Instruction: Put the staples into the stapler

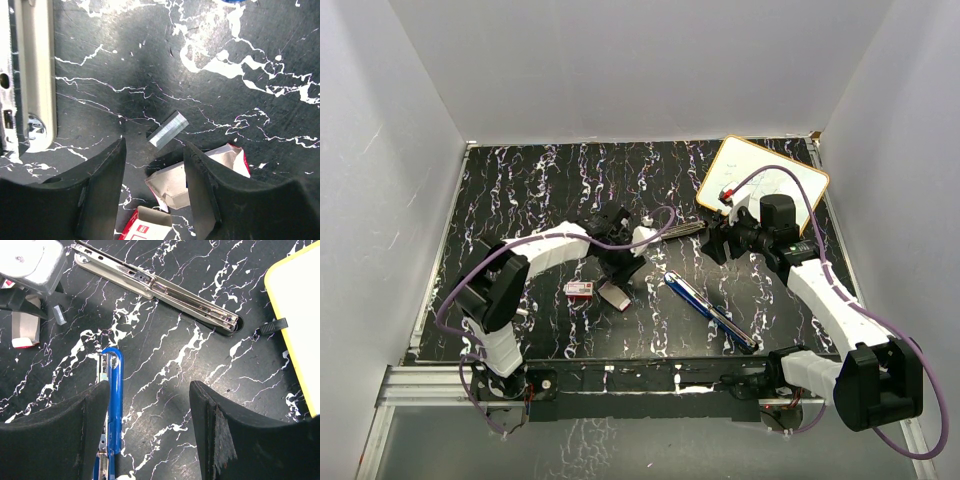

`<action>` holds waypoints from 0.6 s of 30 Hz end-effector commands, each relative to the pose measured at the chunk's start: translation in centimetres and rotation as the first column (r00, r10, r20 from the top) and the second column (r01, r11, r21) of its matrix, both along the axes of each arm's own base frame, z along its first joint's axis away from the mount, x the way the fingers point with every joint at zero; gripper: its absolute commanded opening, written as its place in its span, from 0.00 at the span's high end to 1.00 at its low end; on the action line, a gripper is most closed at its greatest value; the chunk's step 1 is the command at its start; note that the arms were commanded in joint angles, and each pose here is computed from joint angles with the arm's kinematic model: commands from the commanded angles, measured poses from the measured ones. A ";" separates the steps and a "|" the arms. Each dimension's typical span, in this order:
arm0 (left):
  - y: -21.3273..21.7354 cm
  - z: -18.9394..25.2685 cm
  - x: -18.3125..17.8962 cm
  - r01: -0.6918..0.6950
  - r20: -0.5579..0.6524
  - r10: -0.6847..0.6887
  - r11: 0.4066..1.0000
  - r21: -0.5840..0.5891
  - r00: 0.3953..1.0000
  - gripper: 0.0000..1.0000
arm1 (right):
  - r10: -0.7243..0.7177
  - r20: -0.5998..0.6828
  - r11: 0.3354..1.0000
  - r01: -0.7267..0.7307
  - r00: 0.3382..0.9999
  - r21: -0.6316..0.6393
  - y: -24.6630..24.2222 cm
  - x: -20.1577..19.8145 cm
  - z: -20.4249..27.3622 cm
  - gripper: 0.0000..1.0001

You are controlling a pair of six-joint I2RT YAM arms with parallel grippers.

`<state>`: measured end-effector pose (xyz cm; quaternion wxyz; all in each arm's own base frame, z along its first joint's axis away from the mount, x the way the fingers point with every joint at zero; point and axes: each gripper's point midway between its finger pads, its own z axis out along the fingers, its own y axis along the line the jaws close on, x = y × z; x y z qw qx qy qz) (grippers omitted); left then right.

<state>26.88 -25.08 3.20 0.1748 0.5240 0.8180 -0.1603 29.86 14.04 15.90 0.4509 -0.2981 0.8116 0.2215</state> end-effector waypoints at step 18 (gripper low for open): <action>3.8 1.2 -2.3 0.020 -0.014 -0.020 1.000 -0.015 1.000 0.45 | 0.014 0.069 1.000 -0.015 0.998 0.016 0.1 0.5 1.4 0.34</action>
